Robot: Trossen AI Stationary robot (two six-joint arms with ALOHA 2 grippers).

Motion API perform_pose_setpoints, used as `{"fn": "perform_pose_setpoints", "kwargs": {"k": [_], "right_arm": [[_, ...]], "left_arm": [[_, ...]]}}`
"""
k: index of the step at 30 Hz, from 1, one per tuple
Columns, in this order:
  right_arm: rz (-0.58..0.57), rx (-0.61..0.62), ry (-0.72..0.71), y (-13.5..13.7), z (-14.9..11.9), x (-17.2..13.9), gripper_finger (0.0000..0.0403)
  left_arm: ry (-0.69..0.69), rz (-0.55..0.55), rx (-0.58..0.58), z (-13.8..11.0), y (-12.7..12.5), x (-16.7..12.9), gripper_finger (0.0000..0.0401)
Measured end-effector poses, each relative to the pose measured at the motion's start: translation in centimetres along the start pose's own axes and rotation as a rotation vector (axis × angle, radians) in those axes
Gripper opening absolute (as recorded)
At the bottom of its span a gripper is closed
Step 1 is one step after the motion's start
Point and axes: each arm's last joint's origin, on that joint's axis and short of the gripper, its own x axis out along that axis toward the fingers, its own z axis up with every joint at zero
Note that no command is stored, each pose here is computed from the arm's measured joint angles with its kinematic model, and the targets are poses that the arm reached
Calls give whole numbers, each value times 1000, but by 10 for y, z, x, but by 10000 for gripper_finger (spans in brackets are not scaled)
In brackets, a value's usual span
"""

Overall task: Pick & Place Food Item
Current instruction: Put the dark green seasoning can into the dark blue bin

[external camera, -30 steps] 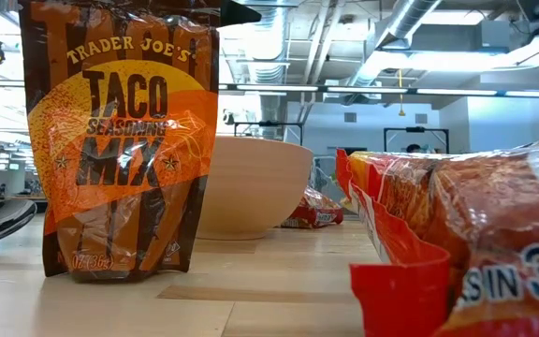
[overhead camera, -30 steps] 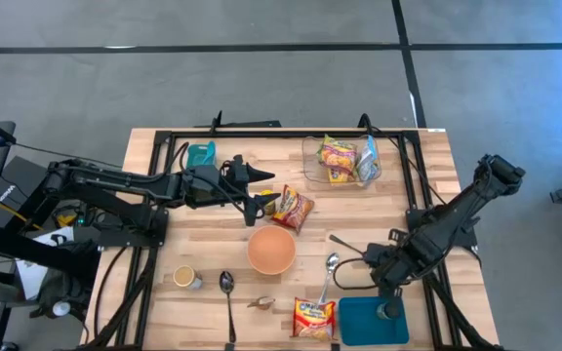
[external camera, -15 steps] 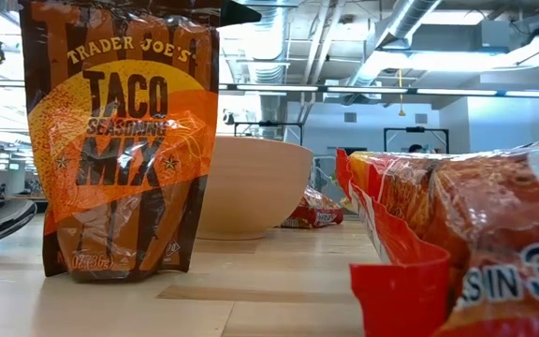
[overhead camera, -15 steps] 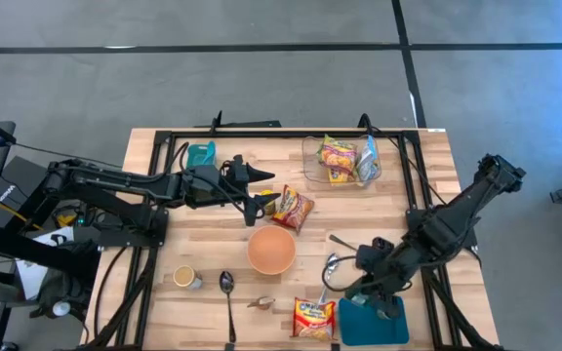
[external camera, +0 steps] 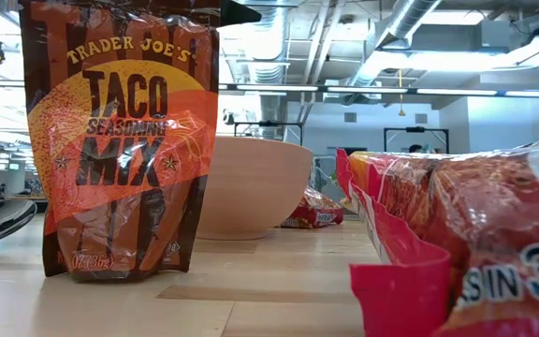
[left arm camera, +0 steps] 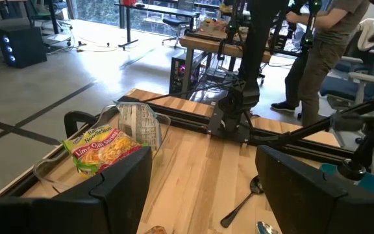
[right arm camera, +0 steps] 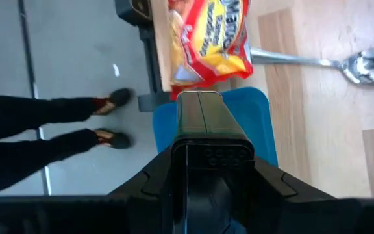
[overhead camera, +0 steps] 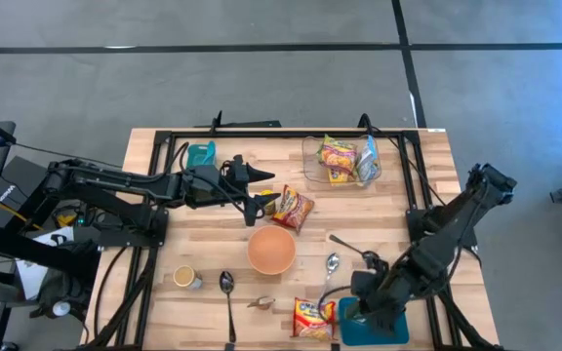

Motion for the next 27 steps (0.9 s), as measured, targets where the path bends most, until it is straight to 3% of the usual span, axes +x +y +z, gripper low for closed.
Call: {"fn": "perform_pose_setpoints", "kwargs": {"k": [13, 27], "right_arm": [[-177, -65, 154, 1, -12, 51, 119], [-286, -118, 250, -2, -20, 83, 119]], "left_arm": [[0, 0, 0, 0, 0, 0, 271], [0, 0, 0, 0, 0, 0, 271]]}}
